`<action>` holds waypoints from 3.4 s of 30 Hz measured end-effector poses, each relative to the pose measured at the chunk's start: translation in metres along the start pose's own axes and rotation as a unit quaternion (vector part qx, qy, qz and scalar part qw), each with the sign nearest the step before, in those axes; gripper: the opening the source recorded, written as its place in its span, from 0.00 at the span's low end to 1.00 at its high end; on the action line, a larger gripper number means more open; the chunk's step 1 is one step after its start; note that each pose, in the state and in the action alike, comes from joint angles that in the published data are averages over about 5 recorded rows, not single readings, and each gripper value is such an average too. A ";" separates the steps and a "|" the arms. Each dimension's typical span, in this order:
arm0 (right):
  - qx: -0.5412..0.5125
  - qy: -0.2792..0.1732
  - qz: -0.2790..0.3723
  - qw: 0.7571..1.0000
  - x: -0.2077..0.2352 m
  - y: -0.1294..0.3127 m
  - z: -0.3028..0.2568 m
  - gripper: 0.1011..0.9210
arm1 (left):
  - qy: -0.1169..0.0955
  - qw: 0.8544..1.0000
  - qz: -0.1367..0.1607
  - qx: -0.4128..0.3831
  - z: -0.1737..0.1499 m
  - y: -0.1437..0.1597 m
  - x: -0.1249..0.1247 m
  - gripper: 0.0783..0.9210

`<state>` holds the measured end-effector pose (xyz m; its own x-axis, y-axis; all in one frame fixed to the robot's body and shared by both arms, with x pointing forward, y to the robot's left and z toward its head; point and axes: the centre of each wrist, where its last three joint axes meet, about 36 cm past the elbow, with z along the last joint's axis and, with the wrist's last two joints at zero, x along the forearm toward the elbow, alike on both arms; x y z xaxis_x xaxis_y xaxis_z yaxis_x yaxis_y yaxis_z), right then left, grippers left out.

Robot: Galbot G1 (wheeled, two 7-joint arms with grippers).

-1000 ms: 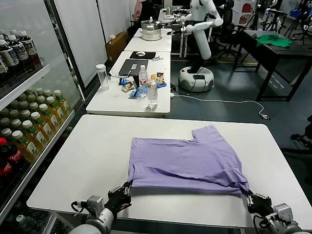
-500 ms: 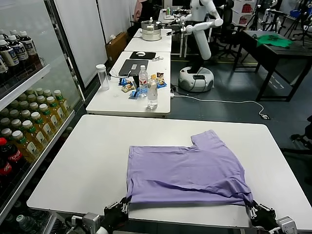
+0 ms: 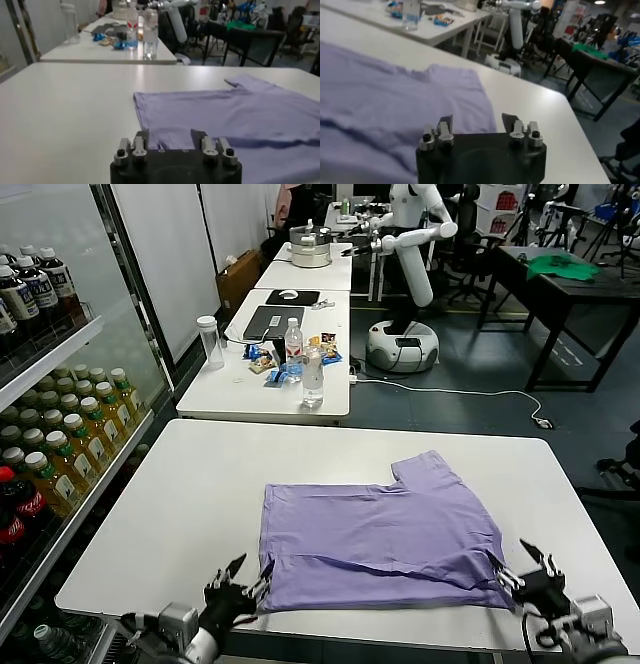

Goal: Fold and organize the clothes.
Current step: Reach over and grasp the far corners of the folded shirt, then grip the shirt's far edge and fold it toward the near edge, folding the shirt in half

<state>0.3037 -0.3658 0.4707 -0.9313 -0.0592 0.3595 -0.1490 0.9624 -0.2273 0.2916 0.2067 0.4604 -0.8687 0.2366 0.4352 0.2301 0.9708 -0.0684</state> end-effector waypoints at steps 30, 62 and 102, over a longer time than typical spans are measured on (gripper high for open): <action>-0.090 0.057 -0.012 0.994 -0.266 0.004 -0.070 0.88 | 0.015 0.995 -0.093 -0.036 -0.038 -0.003 -0.207 0.88; -0.124 0.095 -0.046 0.987 -0.295 0.007 -0.057 0.28 | 0.027 0.997 -0.067 0.006 -0.022 0.000 -0.215 0.05; -0.086 0.033 -0.028 0.995 -0.079 -0.011 -0.030 0.01 | 0.015 0.999 0.040 0.017 -0.010 0.005 -0.078 0.03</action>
<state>0.3887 -0.3642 0.4719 -0.8979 -0.1027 0.4281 -0.1364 0.9894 -0.0488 0.3652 0.1928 0.4346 -0.8341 0.3134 0.4540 0.2835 0.9495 -0.1345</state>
